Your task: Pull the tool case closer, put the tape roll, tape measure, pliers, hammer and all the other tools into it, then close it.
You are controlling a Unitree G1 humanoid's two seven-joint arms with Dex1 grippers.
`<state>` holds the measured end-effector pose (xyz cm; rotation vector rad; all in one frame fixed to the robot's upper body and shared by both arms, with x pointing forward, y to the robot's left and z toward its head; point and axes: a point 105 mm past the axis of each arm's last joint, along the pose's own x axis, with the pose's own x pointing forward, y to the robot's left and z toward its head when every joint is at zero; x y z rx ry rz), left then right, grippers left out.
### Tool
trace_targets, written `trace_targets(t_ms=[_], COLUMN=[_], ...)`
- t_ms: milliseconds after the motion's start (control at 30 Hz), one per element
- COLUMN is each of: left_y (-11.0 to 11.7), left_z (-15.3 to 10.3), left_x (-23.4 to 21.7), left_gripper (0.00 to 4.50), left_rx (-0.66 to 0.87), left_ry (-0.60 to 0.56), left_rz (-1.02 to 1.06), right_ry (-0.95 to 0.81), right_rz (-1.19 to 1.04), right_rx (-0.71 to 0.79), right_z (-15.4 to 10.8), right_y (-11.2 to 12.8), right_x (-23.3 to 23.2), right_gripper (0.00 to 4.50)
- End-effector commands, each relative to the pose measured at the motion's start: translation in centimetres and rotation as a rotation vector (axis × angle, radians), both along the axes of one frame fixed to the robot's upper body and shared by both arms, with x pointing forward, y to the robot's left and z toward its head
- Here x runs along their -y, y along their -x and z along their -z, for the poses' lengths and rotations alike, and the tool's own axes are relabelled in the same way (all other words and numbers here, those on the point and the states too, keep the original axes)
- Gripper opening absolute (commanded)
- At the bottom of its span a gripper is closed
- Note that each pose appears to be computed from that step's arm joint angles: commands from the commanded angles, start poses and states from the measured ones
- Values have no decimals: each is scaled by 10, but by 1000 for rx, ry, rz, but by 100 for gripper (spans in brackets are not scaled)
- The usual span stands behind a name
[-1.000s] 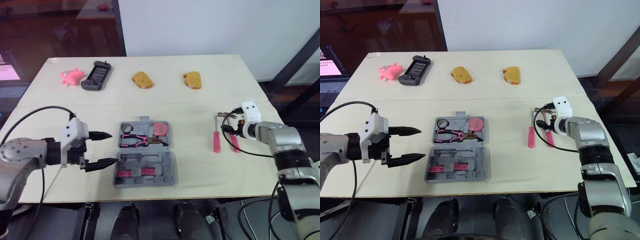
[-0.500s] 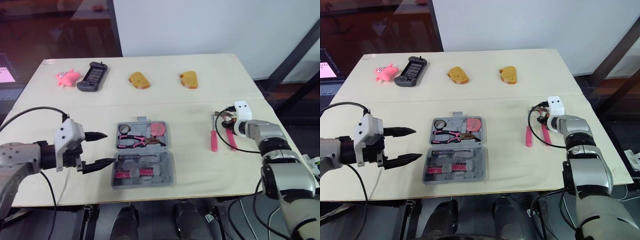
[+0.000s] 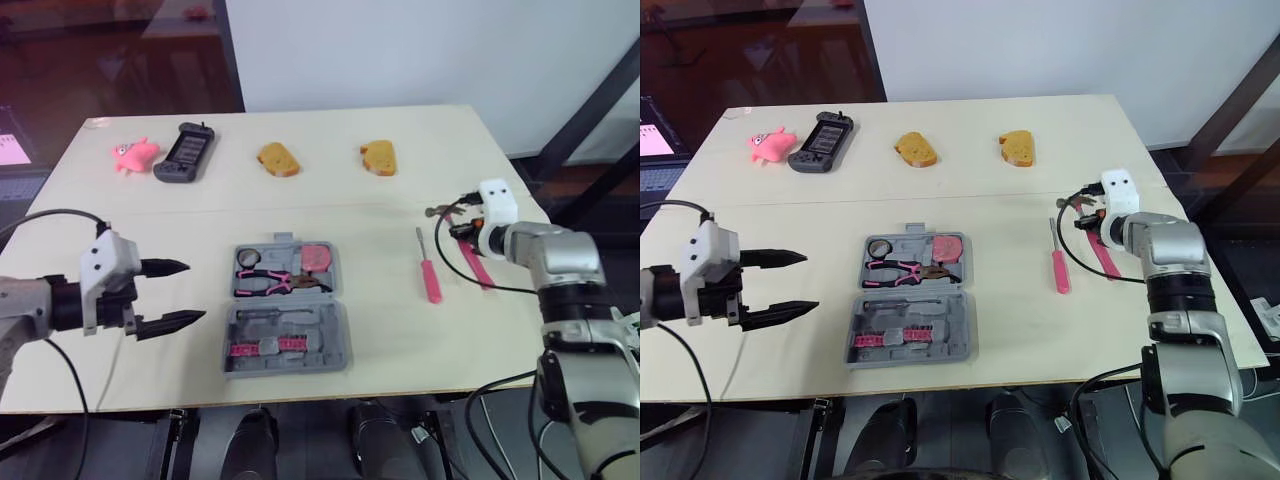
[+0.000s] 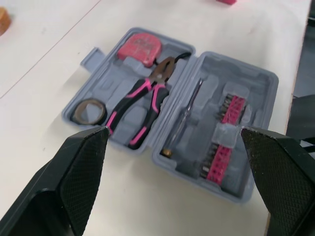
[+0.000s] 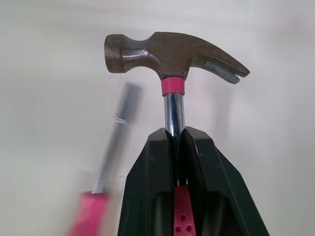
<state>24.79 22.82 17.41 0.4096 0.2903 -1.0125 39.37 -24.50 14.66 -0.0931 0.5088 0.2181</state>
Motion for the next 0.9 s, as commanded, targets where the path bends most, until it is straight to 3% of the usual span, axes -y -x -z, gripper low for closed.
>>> trace_targets(t_ms=[33, 267, 400, 833, 900], left_y=[-4, -11, -14, -9, -8], left_z=[-4, -1, 0, 0, 0], left_x=[3, 8, 13, 17, 16], left_gripper=[450, 450, 450, 450, 450], left_rx=[16, -1, -9, -3, -2], left_ry=[-13, -7, -5, 9, 10], left_rz=[31, 73, 97, 68, 63], right_ry=[-51, -122, -68, -5, -20], right_rz=[-51, -106, -108, -47, -47], right_rx=[43, -18, -86, -164, -158], right_z=[-24, -6, 29, 80, 79], right_y=[16, 54, 71, 80, 79], right_x=[-26, -94, -119, -115, -114], right_gripper=[10, 10, 10, 10, 97])
